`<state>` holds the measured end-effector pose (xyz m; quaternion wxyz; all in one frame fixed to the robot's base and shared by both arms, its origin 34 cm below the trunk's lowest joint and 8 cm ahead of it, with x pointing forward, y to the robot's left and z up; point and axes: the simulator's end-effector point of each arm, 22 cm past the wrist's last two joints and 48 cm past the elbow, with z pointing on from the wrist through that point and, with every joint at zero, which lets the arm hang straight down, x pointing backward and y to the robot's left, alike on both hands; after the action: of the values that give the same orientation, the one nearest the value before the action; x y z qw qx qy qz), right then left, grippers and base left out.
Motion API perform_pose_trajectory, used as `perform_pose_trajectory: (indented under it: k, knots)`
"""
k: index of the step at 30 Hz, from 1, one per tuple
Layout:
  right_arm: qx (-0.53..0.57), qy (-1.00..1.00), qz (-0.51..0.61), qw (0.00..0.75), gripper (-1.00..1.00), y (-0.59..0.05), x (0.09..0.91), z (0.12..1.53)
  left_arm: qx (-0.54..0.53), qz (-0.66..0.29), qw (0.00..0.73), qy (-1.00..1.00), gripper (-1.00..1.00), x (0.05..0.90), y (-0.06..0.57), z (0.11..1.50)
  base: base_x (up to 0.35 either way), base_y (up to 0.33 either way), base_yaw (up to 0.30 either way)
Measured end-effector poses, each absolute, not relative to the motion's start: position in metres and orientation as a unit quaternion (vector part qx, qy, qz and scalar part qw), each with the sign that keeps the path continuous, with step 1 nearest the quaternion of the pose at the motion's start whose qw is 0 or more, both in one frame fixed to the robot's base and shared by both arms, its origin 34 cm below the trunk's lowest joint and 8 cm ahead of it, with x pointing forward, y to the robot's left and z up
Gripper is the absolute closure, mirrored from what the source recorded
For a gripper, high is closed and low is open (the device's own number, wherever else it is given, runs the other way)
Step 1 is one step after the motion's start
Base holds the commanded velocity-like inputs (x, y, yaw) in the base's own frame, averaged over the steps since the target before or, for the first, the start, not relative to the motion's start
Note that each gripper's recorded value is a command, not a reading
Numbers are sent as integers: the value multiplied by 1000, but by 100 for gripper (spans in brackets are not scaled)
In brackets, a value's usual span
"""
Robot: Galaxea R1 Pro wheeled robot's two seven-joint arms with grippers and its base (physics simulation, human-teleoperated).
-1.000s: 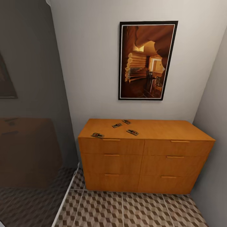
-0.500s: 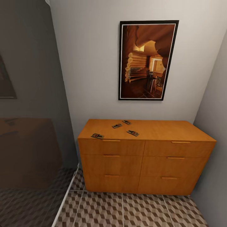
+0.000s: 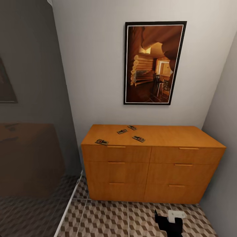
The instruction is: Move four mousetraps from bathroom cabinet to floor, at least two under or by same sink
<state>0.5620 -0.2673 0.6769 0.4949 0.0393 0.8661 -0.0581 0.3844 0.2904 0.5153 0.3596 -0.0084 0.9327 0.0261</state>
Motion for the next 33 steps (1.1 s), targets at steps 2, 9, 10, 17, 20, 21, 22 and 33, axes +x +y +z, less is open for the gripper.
perform_pose_trajectory:
  k: [2, 9, 10, 17, 20, 21, 22, 33]
  knots:
    - [42, 853, -58, 517, -100, -268, 579, 709, -8, 26, 359, 933, -100, 384, 290, 515, 0, 0, 0]
    - [39, 830, -64, 552, -100, -271, 604, 780, -8, 26, 358, 933, -100, 383, 290, 515, 0, 0, 0]
    - [38, 830, -67, 552, -100, -271, 606, 790, -8, 26, 358, 933, -100, 383, 290, 515, 0, 0, 0]
    - [38, 838, -69, 541, -100, -269, 606, 818, -8, 26, 358, 933, -100, 383, 290, 515, 0, 0, 0]
    - [37, 843, -72, 532, -100, -269, 604, 827, -8, 26, 358, 933, -100, 383, 290, 514, 0, 0, 0]
    - [39, 844, -77, 530, -100, -271, 604, 830, -8, 26, 358, 933, -100, 383, 290, 514, 0, 0, 0]
    - [43, 843, -83, 530, -100, -274, 605, 833, -8, 26, 358, 933, -100, 383, 290, 514, 0, 0, 0]
    - [66, 827, -115, 547, -100, -290, 639, 880, -9, 26, 358, 933, -100, 383, 290, 514, 0, 0, 0]
